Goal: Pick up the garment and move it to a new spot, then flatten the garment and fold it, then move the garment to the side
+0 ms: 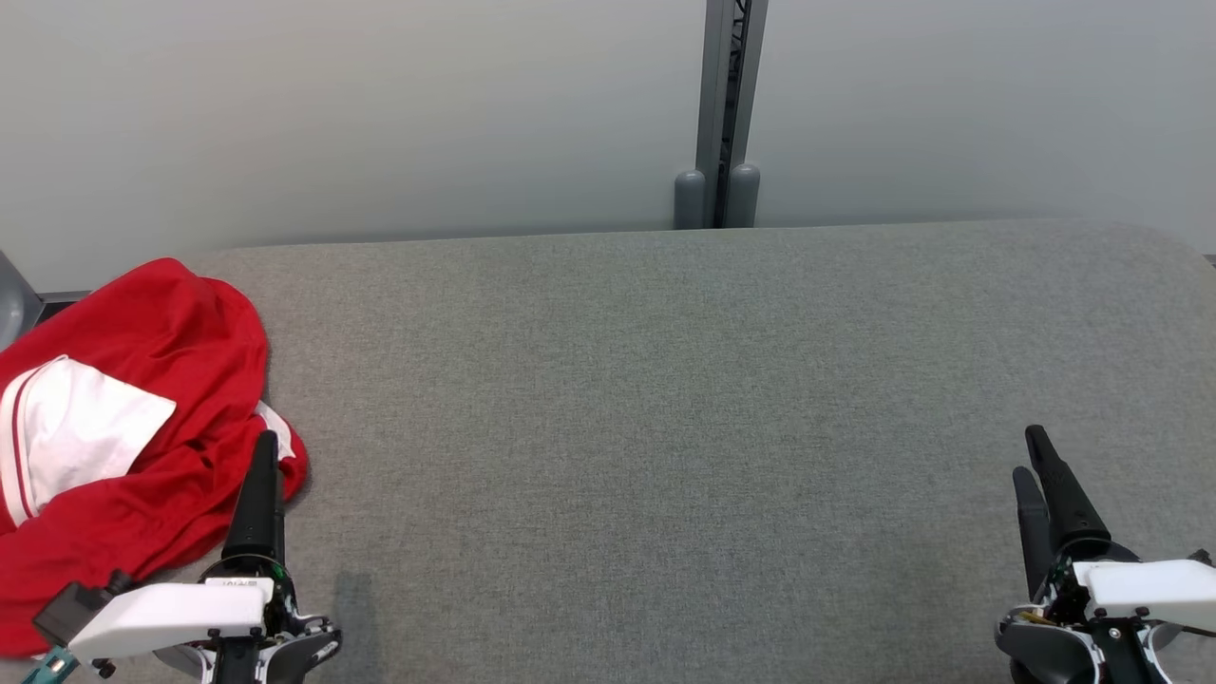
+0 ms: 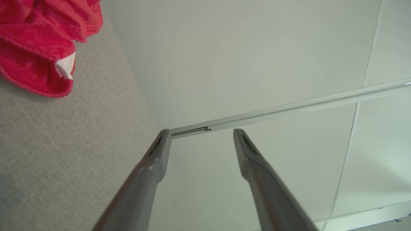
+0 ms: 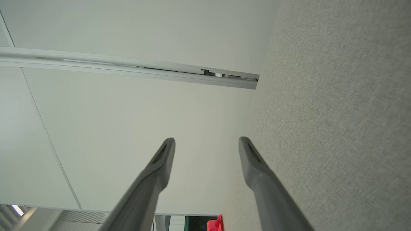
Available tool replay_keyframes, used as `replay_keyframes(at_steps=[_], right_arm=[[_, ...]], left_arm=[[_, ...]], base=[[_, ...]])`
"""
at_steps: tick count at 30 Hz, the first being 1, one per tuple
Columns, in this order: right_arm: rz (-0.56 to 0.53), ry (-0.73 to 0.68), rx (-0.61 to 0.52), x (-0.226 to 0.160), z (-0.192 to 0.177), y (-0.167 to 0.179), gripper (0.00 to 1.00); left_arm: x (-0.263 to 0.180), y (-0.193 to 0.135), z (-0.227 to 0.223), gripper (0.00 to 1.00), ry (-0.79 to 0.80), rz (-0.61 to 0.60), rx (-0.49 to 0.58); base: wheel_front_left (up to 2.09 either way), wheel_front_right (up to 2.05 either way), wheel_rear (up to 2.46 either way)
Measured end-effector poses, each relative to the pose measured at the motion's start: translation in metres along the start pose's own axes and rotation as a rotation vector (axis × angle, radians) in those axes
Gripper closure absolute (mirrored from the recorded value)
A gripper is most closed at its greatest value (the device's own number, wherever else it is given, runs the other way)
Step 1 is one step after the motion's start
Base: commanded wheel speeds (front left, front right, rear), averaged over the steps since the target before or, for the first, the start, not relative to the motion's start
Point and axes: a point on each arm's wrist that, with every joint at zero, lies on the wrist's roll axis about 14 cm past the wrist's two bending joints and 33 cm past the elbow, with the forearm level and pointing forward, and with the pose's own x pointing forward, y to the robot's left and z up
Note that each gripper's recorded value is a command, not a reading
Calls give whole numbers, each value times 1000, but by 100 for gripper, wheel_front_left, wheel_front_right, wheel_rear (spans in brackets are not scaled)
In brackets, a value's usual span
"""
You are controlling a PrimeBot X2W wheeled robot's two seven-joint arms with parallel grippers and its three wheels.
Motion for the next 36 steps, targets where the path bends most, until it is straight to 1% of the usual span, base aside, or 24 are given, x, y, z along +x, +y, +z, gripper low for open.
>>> replay_keyframes(at_steps=[5,7,16,22,27,28,30,36], right_arm=[[24,5,-68,2,-4,8,0],[34,-1,-111,2,-2,11,0],[88,14,-347,4,-11,25,0],[110,27,-507,4,-17,28,0],[128,44,-657,4,-21,29,0],[128,44,-657,4,-21,29,0],[134,48,-719,5,-22,29,0],[119,67,-843,5,-26,19,0]], left_arm=[[0,-5,-1,0,-4,-11,103],[0,-6,-2,0,-2,-16,141],[0,-11,-2,0,-11,-27,364],[-1,-12,-4,0,-4,-30,542],[-2,-12,-5,0,-5,-26,665],[-2,-12,-5,0,-5,-26,665],[-2,-12,-6,0,-6,-27,706],[-2,-15,-5,0,-18,-41,794]], base=[[0,0,0],[0,0,0],[0,0,0],[0,0,0],[0,0,0],[0,0,0],[0,0,0],[0,0,0]])
